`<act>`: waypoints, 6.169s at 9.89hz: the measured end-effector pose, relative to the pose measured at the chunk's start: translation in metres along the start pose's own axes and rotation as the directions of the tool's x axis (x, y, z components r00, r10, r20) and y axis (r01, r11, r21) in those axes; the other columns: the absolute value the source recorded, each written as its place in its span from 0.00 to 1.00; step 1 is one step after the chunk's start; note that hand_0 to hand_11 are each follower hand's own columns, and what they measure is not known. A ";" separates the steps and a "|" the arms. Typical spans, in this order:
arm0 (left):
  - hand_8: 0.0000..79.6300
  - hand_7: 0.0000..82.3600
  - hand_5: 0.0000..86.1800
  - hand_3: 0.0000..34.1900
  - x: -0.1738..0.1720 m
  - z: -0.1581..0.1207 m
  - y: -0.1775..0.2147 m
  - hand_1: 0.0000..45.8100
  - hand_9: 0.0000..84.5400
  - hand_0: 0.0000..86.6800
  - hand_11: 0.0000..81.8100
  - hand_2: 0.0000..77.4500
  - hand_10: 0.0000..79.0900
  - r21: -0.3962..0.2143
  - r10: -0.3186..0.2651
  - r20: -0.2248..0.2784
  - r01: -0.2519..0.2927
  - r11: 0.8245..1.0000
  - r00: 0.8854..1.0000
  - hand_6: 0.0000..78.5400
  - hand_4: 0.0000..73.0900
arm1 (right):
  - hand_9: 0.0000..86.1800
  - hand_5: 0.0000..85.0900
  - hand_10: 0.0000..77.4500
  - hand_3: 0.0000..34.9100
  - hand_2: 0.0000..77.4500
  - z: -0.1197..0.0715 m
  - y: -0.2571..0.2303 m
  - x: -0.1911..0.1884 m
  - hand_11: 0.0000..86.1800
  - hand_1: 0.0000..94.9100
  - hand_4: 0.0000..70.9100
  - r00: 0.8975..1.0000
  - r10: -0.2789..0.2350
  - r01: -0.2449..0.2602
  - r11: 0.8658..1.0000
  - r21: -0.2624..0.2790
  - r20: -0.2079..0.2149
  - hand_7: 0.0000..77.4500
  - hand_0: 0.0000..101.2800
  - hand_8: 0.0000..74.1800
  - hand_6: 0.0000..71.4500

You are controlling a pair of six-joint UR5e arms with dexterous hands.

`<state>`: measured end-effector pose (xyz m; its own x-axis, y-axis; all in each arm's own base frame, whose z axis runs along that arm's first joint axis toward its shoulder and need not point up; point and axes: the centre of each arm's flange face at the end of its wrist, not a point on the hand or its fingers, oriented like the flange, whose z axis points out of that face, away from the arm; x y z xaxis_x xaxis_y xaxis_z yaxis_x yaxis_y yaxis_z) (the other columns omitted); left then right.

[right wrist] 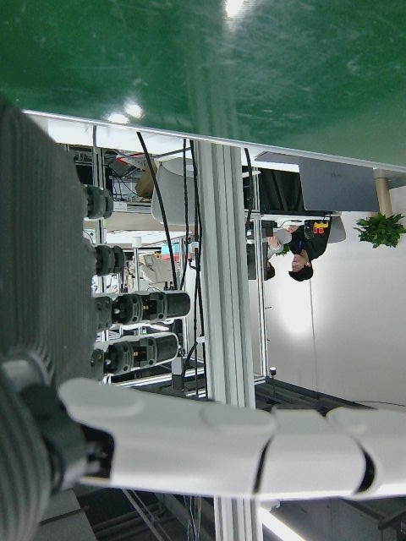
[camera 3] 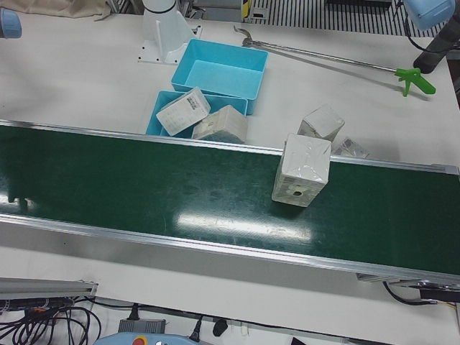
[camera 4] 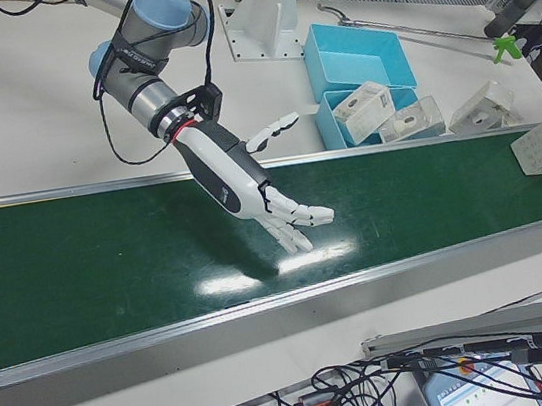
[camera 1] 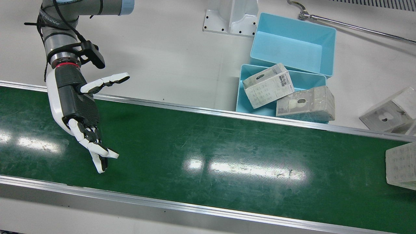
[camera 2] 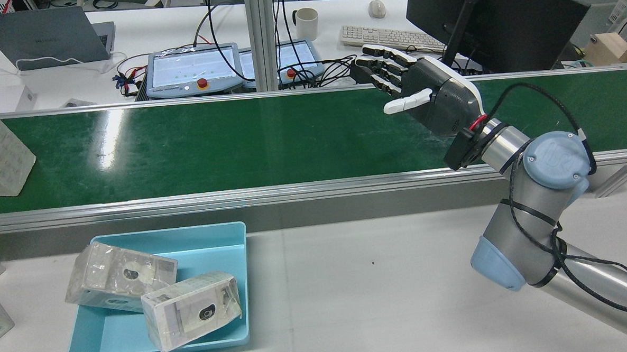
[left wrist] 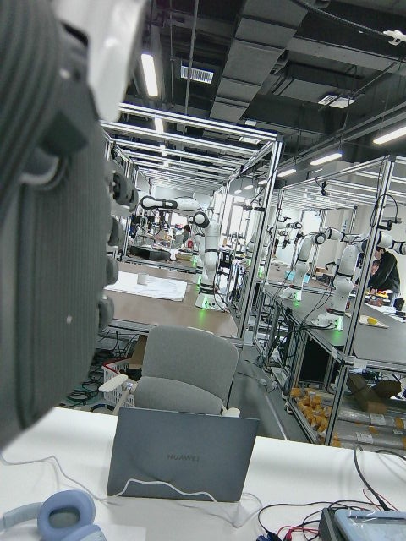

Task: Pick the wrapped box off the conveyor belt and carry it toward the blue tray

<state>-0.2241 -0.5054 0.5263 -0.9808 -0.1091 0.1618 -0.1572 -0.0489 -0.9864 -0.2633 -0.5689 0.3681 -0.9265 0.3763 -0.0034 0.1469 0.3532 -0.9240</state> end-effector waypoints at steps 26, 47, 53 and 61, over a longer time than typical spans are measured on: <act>0.01 0.01 0.01 0.00 0.000 0.000 0.000 0.00 0.00 0.00 0.00 0.01 0.00 0.000 0.000 0.000 0.000 1.000 1.000 0.00 0.00 | 0.08 0.23 0.03 0.27 0.16 0.001 -0.004 0.005 0.04 0.14 0.15 1.000 0.013 -0.013 1.000 0.001 -0.007 0.29 0.47 0.04 0.09; 0.01 0.01 0.01 0.00 0.000 0.000 0.000 0.00 0.00 0.00 0.00 0.01 0.01 0.000 0.000 0.000 0.000 1.000 1.000 0.00 0.00 | 0.08 0.24 0.01 0.34 0.16 0.004 0.004 0.009 0.04 0.15 0.19 1.000 0.020 -0.020 1.000 -0.014 -0.010 0.32 0.47 0.04 0.11; 0.01 0.01 0.01 0.00 0.000 0.000 0.000 0.00 0.00 0.00 0.01 0.01 0.01 0.000 0.000 0.000 0.000 1.000 1.000 0.00 0.00 | 0.08 0.24 0.01 0.37 0.16 0.005 0.006 0.010 0.04 0.15 0.21 1.000 0.021 -0.021 1.000 -0.017 -0.012 0.34 0.47 0.04 0.11; 0.01 0.01 0.01 0.00 0.000 0.000 0.000 0.00 0.00 0.00 0.00 0.01 0.01 0.000 0.000 0.000 0.000 1.000 1.000 0.00 0.00 | 0.08 0.24 0.01 0.37 0.16 0.005 0.006 0.013 0.04 0.15 0.19 1.000 0.019 -0.020 1.000 -0.018 -0.015 0.32 0.47 0.04 0.11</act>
<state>-0.2241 -0.5054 0.5263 -0.9808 -0.1091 0.1618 -0.1572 -0.0489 -0.9863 -0.2758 -0.5660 0.3611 -0.9180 0.3962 -0.0154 0.1712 0.3610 -0.9167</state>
